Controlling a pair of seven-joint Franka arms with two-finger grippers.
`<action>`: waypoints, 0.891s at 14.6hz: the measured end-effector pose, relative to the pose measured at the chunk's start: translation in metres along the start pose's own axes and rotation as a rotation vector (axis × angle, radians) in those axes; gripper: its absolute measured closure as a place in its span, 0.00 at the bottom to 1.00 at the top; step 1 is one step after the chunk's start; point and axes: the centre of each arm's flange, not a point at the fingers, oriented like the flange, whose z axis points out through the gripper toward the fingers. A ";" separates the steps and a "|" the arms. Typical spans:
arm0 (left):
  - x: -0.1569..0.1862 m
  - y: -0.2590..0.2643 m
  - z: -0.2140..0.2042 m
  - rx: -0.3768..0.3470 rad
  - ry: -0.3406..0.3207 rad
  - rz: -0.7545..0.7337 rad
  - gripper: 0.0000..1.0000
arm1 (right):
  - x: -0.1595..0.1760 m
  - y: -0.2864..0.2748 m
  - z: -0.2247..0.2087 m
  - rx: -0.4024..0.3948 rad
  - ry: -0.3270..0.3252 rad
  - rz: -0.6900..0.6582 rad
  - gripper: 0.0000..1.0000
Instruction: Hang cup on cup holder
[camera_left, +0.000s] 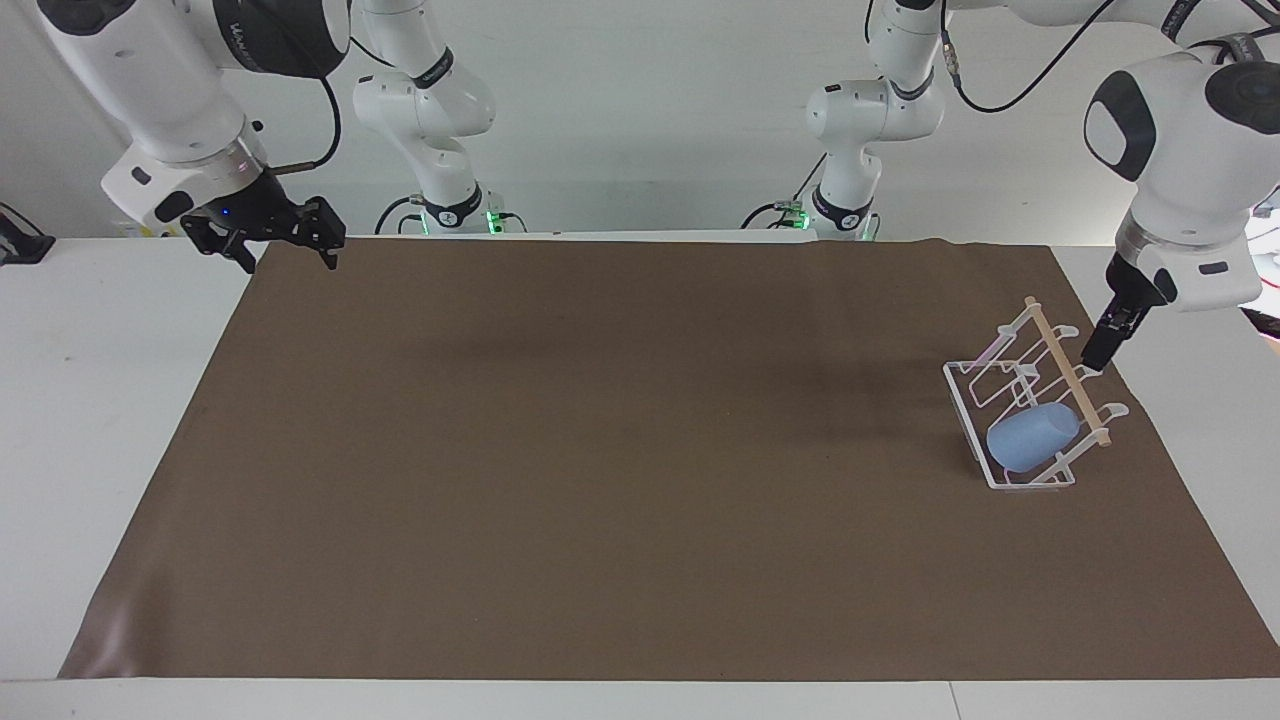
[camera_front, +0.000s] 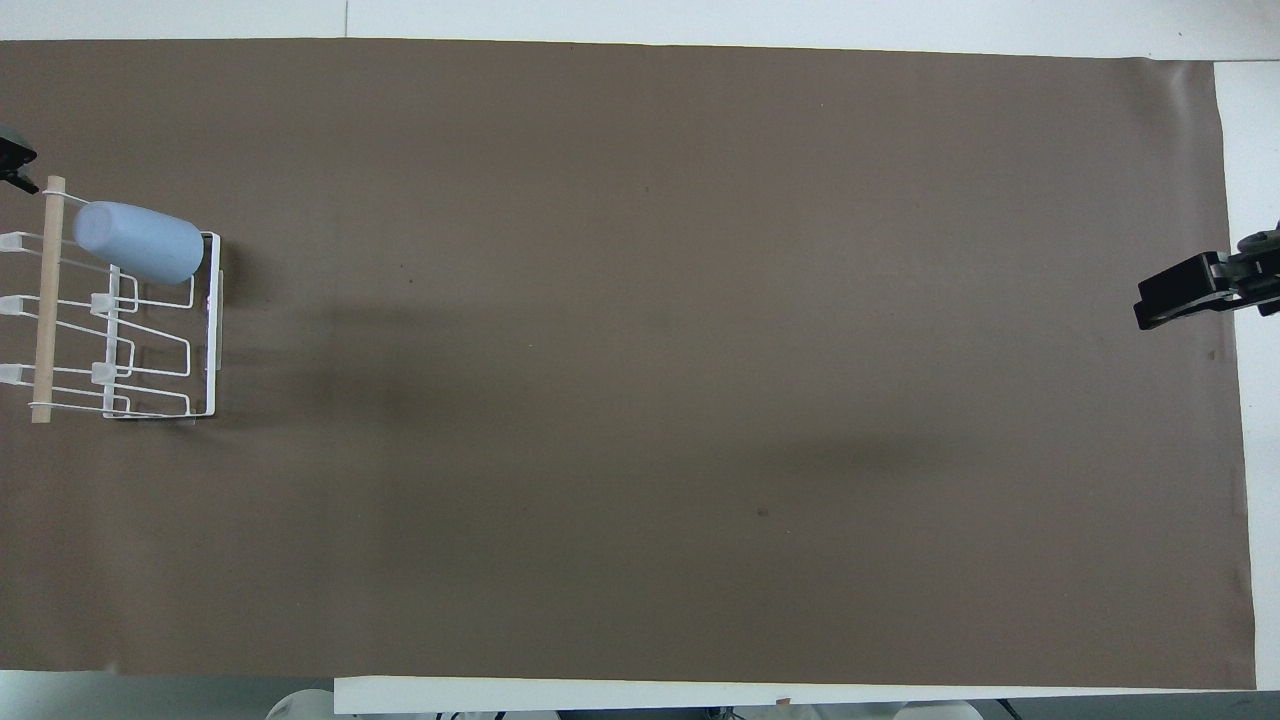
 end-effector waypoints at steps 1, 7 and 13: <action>-0.006 0.001 -0.003 -0.031 -0.038 0.062 0.00 | 0.000 0.000 -0.001 0.000 0.001 0.007 0.00; -0.040 0.003 -0.019 -0.107 -0.236 0.450 0.00 | 0.000 -0.005 -0.001 -0.001 0.000 0.005 0.00; -0.049 0.016 -0.022 -0.126 -0.240 0.515 0.00 | 0.000 -0.006 0.000 -0.001 -0.002 0.004 0.00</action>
